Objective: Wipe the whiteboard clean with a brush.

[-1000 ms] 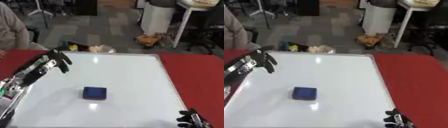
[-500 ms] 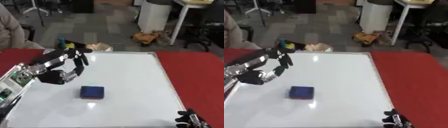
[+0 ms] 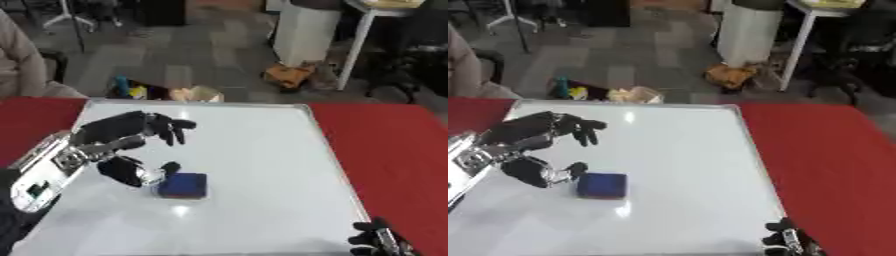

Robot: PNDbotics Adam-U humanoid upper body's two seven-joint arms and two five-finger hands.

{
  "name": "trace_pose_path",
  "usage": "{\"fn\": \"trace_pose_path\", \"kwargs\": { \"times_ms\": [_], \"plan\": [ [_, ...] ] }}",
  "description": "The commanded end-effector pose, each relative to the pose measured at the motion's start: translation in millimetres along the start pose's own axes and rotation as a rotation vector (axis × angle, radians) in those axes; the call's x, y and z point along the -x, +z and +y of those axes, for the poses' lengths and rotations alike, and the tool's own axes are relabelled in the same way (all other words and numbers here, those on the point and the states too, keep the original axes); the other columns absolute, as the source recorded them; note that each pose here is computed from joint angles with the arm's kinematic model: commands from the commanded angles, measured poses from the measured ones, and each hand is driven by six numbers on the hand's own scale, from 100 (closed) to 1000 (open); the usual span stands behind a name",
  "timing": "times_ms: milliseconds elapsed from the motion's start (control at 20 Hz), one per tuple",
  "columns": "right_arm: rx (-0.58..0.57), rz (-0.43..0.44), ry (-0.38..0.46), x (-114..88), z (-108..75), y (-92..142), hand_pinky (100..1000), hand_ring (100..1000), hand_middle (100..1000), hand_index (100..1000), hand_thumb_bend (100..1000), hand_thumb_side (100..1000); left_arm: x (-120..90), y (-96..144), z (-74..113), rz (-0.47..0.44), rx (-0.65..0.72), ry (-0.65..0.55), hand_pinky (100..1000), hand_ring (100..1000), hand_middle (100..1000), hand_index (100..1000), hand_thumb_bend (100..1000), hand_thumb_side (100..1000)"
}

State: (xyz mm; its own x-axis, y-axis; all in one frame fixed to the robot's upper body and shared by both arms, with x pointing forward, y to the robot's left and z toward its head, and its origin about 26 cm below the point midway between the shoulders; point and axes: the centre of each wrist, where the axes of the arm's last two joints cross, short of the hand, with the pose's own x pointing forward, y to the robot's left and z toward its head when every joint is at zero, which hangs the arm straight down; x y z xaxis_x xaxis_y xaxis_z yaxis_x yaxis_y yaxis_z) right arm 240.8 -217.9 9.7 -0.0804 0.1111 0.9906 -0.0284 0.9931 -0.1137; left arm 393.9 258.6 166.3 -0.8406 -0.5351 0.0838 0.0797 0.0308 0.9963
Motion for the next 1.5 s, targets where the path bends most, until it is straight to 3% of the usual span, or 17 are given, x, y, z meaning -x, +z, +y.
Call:
{"fn": "trace_pose_path", "kwargs": {
  "times_ms": [50, 250, 650, 1500],
  "plan": [
    [-0.007, -0.029, 0.009, -7.1, -2.0, -2.2, 597, 635, 478, 677, 100, 886, 5.4, -7.4, 0.1, 0.005, 0.008, -0.068, 651, 622, 669, 1000, 265, 689],
    [-0.008, -0.029, 0.007, -7.2, -1.6, -2.2, 597, 635, 478, 677, 100, 886, 8.2, -16.5, -9.7, 0.013, 0.021, -0.111, 665, 620, 666, 1000, 302, 680],
    [-0.012, -0.030, 0.004, -7.4, -0.6, -2.9, 597, 635, 478, 677, 100, 887, 15.5, -25.9, -29.3, 0.067, 0.040, -0.148, 676, 624, 670, 1000, 291, 642],
    [-0.020, -0.033, 0.002, -8.5, 0.3, -3.6, 597, 635, 478, 678, 100, 887, 27.4, -30.5, -50.8, 0.064, 0.100, -0.168, 687, 627, 665, 1000, 313, 567]
  ]
}}
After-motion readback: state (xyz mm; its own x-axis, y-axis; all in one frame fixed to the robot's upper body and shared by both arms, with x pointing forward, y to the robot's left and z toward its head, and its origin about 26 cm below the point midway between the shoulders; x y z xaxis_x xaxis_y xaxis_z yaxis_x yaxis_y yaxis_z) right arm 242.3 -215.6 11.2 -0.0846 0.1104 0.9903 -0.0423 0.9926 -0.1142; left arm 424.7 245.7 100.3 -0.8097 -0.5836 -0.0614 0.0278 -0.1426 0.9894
